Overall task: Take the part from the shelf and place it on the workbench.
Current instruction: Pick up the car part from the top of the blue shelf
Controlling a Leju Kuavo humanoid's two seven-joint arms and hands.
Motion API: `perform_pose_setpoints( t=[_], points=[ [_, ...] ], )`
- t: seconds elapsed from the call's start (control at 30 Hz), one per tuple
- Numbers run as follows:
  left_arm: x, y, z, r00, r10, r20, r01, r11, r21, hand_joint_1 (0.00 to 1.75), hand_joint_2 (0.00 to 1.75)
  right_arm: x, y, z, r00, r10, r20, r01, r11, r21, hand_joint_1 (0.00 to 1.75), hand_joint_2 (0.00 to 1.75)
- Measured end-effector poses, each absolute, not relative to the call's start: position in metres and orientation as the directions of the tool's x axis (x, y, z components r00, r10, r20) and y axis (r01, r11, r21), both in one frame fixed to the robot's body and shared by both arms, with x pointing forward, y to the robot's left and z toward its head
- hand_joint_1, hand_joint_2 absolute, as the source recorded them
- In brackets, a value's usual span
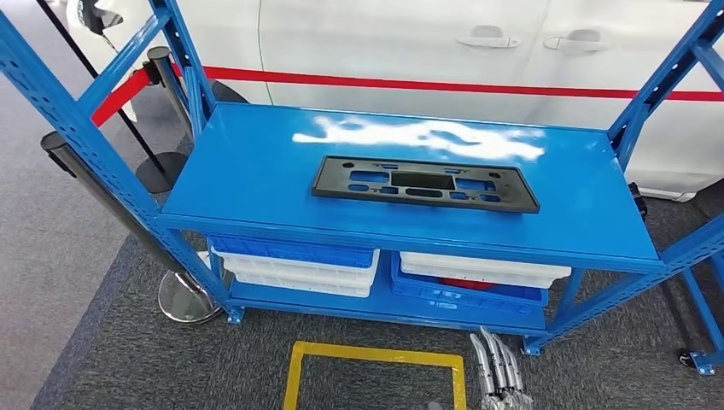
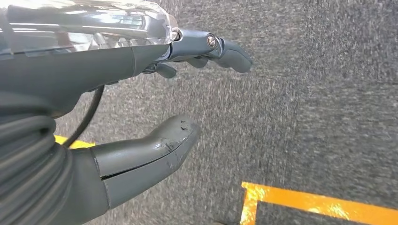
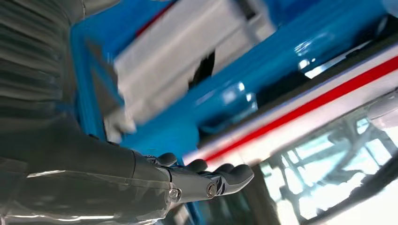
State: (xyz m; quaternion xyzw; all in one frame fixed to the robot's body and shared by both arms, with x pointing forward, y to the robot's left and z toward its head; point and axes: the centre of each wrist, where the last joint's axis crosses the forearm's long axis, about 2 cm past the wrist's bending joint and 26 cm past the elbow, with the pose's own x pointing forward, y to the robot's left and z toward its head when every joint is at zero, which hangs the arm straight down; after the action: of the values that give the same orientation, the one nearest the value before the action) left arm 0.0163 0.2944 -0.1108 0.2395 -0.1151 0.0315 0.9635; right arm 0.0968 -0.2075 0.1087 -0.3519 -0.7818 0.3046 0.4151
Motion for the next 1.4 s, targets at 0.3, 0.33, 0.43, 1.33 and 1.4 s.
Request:
perform_pose_setpoints(
  t=[0.3, 0.33, 0.43, 1.33, 1.4],
  points=[
    [0.021, 0.297, -0.111, 0.970, -0.019, 0.240, -0.095, 0.885, 0.455, 0.00, 1.75, 0.110, -0.211, 0.104, -0.349, 0.930, 0.119, 0.407, 0.264, -0.874, 0.00, 1.75],
    [0.022, 0.298, -0.111, 0.971, -0.019, 0.240, -0.095, 0.886, 0.455, 0.00, 1.75, 0.110, -0.211, 0.103, -0.356, 0.927, 0.113, 0.404, 0.262, -0.876, 0.00, 1.75],
    [0.022, 0.299, -0.111, 0.971, -0.020, 0.239, -0.094, 0.886, 0.454, 0.00, 1.75, 0.111, -0.211, 0.101, -0.371, 0.923, 0.106, 0.398, 0.261, -0.880, 0.00, 1.75],
    [0.021, 0.299, -0.111, 0.967, 0.010, 0.254, -0.121, 0.897, 0.426, 0.00, 0.00, 0.107, -0.196, 0.087, -0.388, 0.912, 0.132, 0.342, 0.276, -0.898, 0.00, 1.75],
    [0.021, 0.299, -0.111, 0.967, 0.007, 0.256, -0.120, 0.897, 0.426, 0.00, 0.00, 0.107, -0.195, 0.086, -0.389, 0.911, 0.134, 0.338, 0.277, -0.900, 0.00, 1.75]
  ],
)
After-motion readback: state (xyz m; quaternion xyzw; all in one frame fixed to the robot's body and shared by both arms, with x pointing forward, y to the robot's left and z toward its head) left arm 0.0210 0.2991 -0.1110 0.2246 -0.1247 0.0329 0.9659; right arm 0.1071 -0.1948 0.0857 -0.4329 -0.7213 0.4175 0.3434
